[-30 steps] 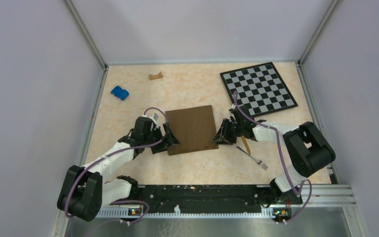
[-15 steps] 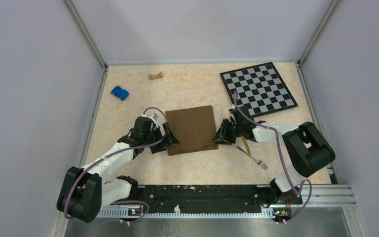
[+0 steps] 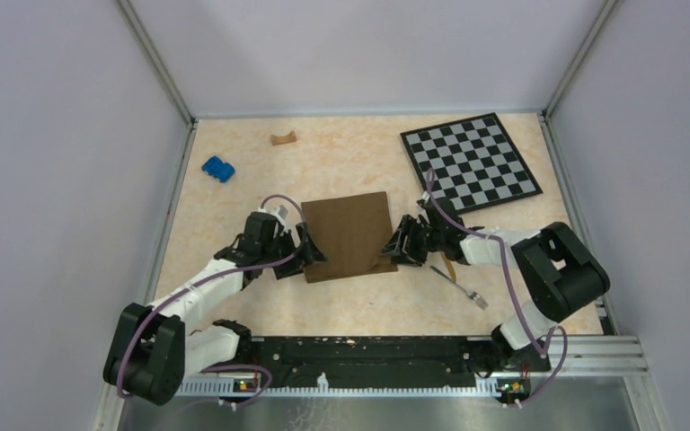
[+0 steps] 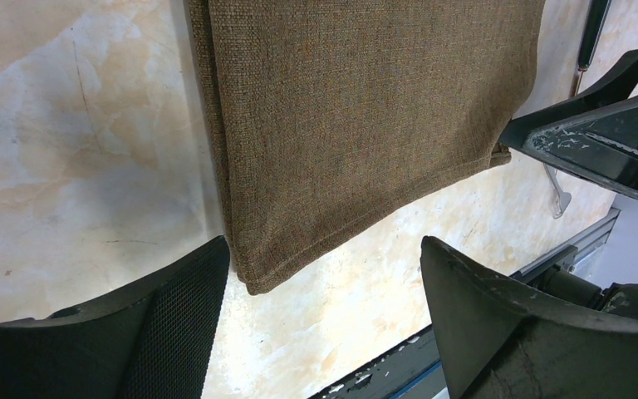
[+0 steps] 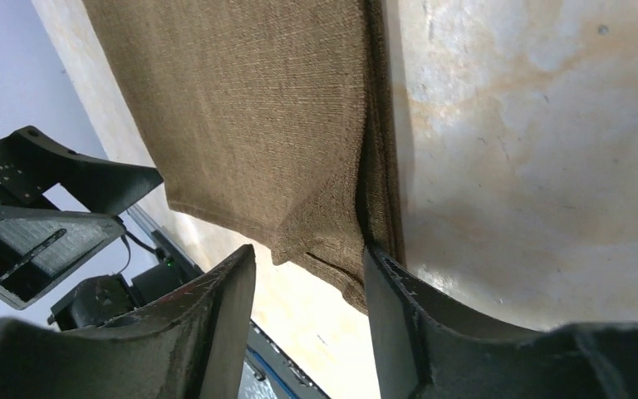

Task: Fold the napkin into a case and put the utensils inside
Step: Pick up the top corner of the square-folded napkin from the center of the board.

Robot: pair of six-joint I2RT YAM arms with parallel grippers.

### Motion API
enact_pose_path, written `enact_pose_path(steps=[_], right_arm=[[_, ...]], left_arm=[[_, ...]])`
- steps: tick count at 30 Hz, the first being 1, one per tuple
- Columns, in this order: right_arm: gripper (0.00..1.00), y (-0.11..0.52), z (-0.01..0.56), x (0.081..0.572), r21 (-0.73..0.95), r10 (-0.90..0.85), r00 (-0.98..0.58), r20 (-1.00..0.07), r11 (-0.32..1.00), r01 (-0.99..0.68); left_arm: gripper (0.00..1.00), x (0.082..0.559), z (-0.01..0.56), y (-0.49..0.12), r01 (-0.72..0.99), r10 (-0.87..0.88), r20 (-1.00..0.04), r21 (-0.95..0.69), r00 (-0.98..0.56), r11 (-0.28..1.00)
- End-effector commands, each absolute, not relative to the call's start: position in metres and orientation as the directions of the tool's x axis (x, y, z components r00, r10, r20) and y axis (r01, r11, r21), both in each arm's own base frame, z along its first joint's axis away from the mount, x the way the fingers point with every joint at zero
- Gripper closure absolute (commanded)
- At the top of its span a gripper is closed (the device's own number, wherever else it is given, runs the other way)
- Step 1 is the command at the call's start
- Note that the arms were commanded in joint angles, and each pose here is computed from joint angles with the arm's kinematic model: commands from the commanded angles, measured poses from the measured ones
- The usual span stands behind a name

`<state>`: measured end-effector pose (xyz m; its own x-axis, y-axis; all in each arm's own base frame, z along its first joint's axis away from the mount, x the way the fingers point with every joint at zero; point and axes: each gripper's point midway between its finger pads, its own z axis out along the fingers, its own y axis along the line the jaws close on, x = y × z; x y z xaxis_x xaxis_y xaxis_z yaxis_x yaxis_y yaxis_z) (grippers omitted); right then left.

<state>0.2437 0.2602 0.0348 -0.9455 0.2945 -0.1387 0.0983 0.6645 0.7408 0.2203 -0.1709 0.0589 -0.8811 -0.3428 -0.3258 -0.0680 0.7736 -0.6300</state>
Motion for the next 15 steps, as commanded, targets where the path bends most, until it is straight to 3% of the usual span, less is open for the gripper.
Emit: enact_pose_path(steps=[1, 15], right_arm=[[0.48, 0.267, 0.04, 0.256, 0.763, 0.291, -0.932, -0.214, 0.646, 0.026], [0.46, 0.282, 0.064, 0.286, 0.779, 0.256, -0.897, -0.362, 0.611, -0.14]], left_arm=[[0.11, 0.229, 0.071, -0.175, -0.018, -0.339, -0.376, -0.647, -0.862, 0.762], [0.11, 0.227, 0.069, -0.174, -0.022, -0.339, -0.372, -0.646, -0.864, 0.763]])
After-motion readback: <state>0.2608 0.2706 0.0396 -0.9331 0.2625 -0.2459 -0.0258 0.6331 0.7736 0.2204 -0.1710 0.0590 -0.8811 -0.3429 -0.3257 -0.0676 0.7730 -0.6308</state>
